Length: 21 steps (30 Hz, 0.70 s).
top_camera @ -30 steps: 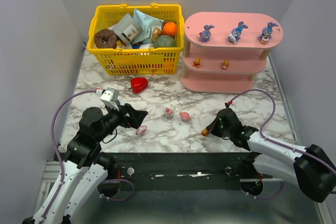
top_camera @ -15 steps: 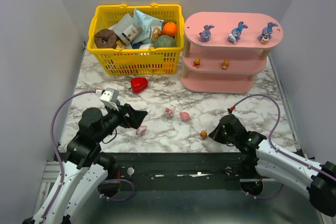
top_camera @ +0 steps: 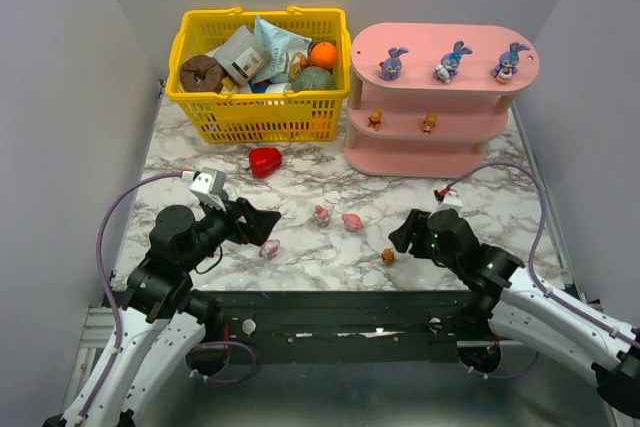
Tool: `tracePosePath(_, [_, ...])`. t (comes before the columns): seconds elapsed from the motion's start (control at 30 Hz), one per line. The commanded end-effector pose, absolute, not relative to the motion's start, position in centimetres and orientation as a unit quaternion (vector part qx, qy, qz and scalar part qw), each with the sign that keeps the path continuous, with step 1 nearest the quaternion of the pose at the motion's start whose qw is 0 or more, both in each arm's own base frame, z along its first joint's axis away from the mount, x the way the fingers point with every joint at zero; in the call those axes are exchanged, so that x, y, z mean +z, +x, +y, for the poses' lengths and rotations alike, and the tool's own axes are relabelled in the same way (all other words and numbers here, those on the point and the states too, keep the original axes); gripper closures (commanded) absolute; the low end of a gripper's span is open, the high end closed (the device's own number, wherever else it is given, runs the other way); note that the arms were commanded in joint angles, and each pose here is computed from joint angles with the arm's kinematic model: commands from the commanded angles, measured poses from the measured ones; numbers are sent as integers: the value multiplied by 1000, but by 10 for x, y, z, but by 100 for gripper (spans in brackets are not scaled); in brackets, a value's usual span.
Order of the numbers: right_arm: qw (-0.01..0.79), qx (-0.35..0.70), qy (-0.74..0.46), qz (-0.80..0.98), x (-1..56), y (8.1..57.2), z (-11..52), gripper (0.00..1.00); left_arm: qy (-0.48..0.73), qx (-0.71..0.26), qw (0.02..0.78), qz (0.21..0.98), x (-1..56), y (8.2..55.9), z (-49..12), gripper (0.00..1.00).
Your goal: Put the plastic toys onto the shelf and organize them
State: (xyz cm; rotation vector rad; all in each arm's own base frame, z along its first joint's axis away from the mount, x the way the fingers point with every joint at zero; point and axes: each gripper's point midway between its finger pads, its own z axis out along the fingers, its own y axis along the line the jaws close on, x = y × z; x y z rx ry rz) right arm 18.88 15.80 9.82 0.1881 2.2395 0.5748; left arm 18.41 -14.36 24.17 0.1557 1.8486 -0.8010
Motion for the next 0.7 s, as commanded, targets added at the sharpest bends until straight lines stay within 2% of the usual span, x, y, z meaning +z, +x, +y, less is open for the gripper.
tracePosePath(0.0, [398,234,-22,886,93,188,180,32,61,-328,530,780,236,185,-141,1])
tracePosePath(0.23, [390,186,-89,897,61,173,203,33,64,-331,527,780,236,185,-143,1])
tracePosePath(0.53, [360,85,-63,927,26,172,195,35,67,-335,526,779,237,183,-144,1])
tracePosePath(0.67, [366,84,-63,925,26,169,198,37,68,-335,528,778,237,183,-144,1])
